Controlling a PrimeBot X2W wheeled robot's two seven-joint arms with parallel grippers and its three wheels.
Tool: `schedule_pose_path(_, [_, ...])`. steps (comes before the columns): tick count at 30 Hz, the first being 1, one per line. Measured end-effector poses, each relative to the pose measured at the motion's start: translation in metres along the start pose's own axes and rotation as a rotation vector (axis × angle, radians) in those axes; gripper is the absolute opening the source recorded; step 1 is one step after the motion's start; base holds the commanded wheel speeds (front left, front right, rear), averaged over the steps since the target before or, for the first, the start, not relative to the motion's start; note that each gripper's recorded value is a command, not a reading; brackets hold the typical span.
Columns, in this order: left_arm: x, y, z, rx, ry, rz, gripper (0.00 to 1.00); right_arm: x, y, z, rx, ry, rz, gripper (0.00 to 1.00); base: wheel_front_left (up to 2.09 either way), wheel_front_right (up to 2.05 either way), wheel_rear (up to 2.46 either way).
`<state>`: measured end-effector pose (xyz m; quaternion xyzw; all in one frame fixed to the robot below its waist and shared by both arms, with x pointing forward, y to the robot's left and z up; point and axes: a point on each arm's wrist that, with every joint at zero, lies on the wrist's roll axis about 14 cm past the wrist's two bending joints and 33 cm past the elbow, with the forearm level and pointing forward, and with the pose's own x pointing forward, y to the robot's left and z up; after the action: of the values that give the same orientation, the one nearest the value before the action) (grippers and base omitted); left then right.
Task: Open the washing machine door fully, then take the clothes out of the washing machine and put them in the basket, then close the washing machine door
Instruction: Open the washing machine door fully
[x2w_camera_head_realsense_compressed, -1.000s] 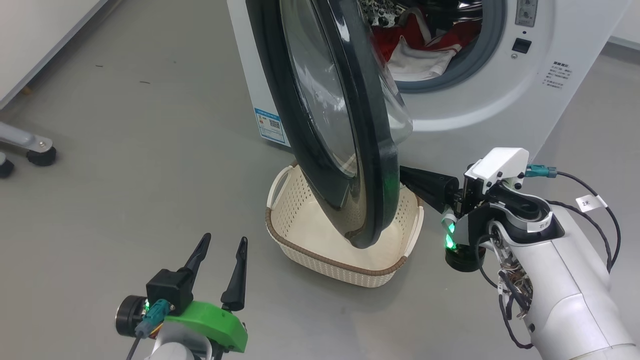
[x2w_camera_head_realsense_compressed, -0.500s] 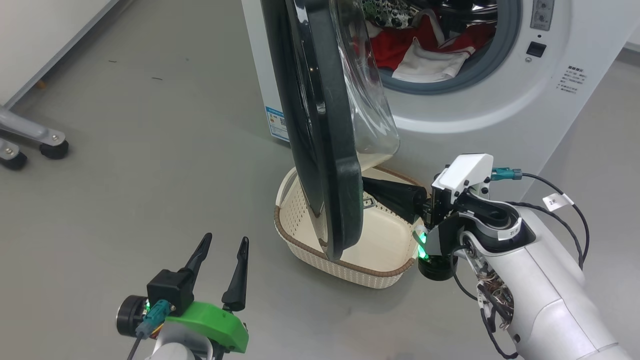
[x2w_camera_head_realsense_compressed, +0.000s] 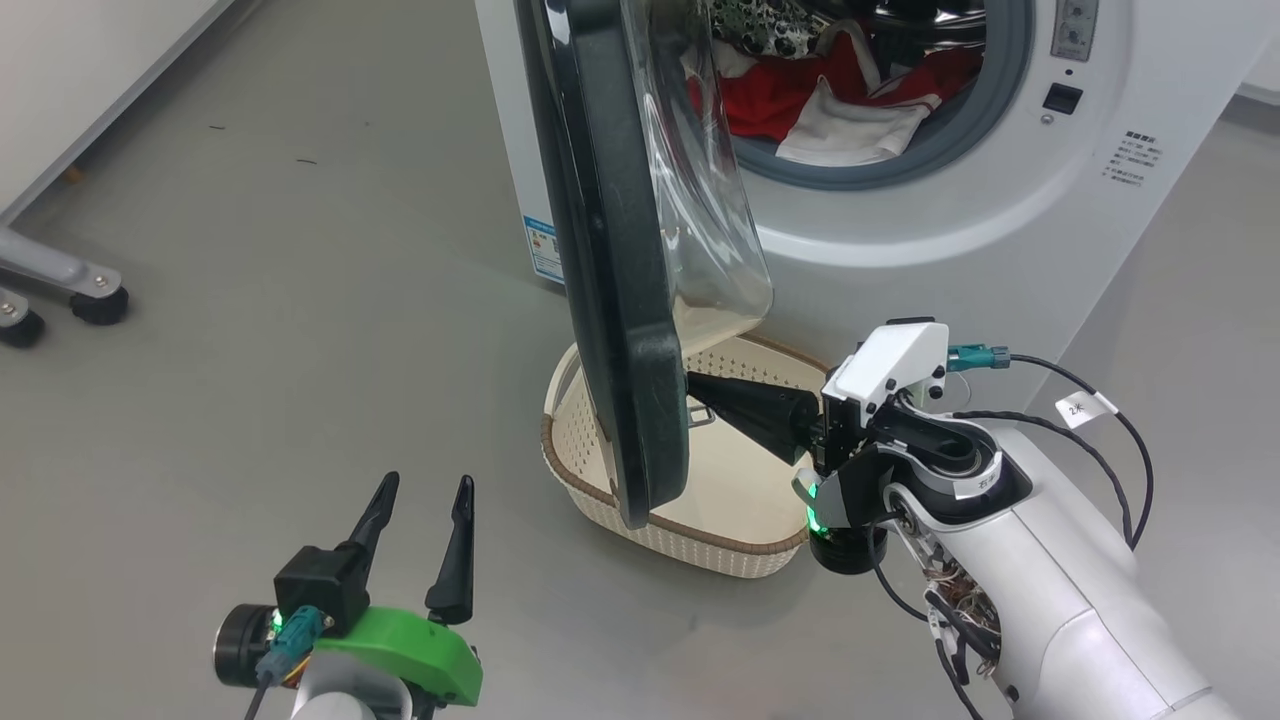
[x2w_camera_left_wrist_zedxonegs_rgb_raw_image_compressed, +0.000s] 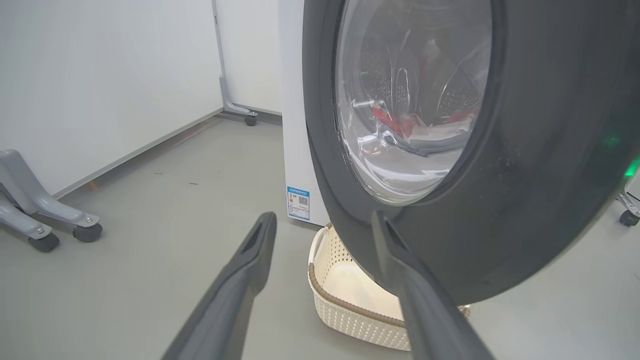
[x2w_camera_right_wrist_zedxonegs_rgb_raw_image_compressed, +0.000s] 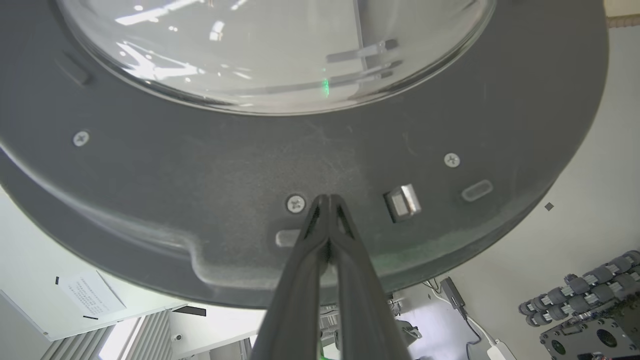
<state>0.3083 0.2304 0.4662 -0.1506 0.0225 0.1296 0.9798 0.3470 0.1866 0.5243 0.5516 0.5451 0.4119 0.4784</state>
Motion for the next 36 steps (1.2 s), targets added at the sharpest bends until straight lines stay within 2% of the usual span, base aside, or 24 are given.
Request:
schedule_pose_path(3, [0.0,0.0,0.0,-0.003,0.0,0.001,1.0,-0.004,-0.001,0.006,-0.022,-0.04,-0.001,0.0,0.0,0.0,0.0])
schedule_pose_path(11, [0.005,-0.008,0.003,-0.009,-0.012,-0.028,1.0,-0.027,-0.007,0.029,-0.205,-0.172,-0.057,0.0,0.0,0.0,0.0])
schedule_pose_path(18, [0.008,-0.016,0.008,-0.013,-0.031,-0.06,1.0,-0.071,-0.006,0.06,-0.488,-0.333,-0.137,0.0,0.0,0.0,0.0])
schedule_pose_path(20, [0.007,-0.013,0.009,-0.044,-0.035,-0.045,1.0,-0.086,-0.005,0.069,-0.568,-0.388,-0.172,0.0,0.0,0.0,0.0])
schedule_pose_path(24, [0.007,-0.016,0.009,-0.049,-0.037,-0.06,1.0,-0.113,0.007,0.083,-0.601,-0.542,-0.157,0.0,0.0,0.0,0.0])
schedule_pose_path(36, [0.016,-0.032,0.02,-0.055,-0.069,-0.117,1.0,-0.192,0.018,0.091,-0.928,-0.823,-0.25,0.0,0.0,0.0,0.0])
